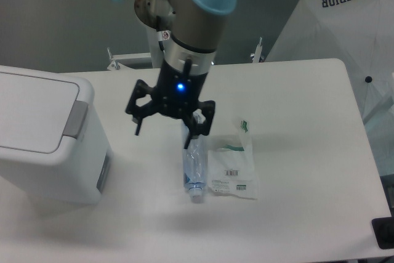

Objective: Open the trash can
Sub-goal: 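Move the open gripper over the bottle toward the trash can lid, then press the gripper against the trash can lid edge to flip it open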

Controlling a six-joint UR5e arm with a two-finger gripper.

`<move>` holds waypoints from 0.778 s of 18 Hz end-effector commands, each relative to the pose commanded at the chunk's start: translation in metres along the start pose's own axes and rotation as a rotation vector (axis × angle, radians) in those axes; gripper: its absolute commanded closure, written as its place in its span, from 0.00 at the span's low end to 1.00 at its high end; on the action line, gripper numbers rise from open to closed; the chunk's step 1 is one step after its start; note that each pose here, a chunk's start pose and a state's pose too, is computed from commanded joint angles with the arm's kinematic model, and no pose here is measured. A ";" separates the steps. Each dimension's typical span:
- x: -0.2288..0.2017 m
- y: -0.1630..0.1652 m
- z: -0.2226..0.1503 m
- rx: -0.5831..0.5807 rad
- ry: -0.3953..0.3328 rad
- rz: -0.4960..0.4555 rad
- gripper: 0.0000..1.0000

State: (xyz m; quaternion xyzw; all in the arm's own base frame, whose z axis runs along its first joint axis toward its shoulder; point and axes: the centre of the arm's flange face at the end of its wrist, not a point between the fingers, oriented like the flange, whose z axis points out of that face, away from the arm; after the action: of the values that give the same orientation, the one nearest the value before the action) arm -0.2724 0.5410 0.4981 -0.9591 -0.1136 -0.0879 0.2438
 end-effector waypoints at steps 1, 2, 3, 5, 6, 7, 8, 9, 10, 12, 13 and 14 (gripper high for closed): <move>0.004 0.000 0.000 0.001 0.004 0.006 0.00; 0.013 0.000 0.001 -0.001 0.008 0.017 0.00; 0.020 0.001 0.003 -0.004 0.013 0.028 0.00; 0.024 0.001 0.004 -0.005 0.013 0.017 0.00; 0.026 0.000 0.005 -0.008 0.016 0.010 0.00; 0.030 0.000 0.007 -0.012 0.017 0.011 0.00; 0.032 0.000 0.010 -0.016 0.020 0.012 0.00; 0.031 0.000 0.012 -0.018 0.021 0.011 0.00; 0.033 0.000 0.014 -0.019 0.023 0.015 0.00; 0.039 0.000 0.018 -0.026 0.028 0.021 0.00; 0.041 0.001 0.021 -0.031 0.032 0.026 0.00; 0.041 0.003 0.023 -0.035 0.034 0.024 0.00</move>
State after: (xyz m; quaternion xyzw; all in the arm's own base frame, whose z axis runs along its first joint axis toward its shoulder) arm -0.2303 0.5568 0.4862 -0.9629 -0.0963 -0.1030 0.2299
